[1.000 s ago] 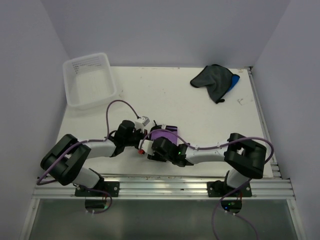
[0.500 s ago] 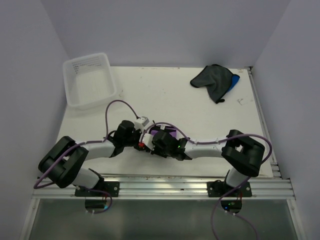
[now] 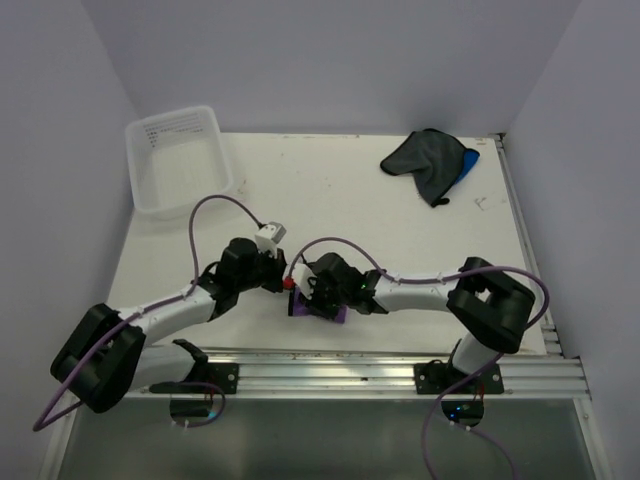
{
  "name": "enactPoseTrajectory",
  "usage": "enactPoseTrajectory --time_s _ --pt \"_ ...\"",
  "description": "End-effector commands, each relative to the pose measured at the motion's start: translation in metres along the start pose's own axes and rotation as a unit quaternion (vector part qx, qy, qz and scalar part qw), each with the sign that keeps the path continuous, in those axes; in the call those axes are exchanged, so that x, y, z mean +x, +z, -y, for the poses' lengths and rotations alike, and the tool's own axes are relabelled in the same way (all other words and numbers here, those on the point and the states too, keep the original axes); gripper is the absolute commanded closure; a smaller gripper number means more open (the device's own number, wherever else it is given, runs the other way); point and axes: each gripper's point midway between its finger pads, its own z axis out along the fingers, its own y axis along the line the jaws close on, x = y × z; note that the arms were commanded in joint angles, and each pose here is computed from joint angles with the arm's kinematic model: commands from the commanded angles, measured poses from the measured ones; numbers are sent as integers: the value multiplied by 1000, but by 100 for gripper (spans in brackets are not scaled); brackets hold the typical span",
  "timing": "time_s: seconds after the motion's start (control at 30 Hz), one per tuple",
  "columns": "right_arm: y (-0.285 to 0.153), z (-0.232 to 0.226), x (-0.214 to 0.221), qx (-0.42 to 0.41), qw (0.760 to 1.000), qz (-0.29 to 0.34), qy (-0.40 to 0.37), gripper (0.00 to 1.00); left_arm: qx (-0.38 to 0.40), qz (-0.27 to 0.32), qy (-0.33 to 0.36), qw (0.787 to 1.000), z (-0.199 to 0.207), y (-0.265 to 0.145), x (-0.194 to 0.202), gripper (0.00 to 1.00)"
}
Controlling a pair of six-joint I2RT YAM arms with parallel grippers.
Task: Roll the towels
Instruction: Roll the towel
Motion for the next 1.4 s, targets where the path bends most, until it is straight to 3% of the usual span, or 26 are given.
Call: enactPoseTrajectory --time_s 0.0,0.27,0.83,1.1,1.37 --pt "-1 -28 15 -102 992 -23 73 86 -18 35 -13 999 -2 -10 -14 94" --pt "-4 -32 -1 -204 967 -7 154 87 16 96 -25 995 16 -37 -29 96" --pt "-13 -39 -27 -379 881 -37 280 89 86 99 -11 991 47 -50 1 100" --pt "-12 -30 -27 -404 861 -40 308 88 106 96 5 990 62 -56 12 100" --pt "-8 -24 -23 -420 852 -51 307 88 99 74 -53 991 50 -57 45 99"
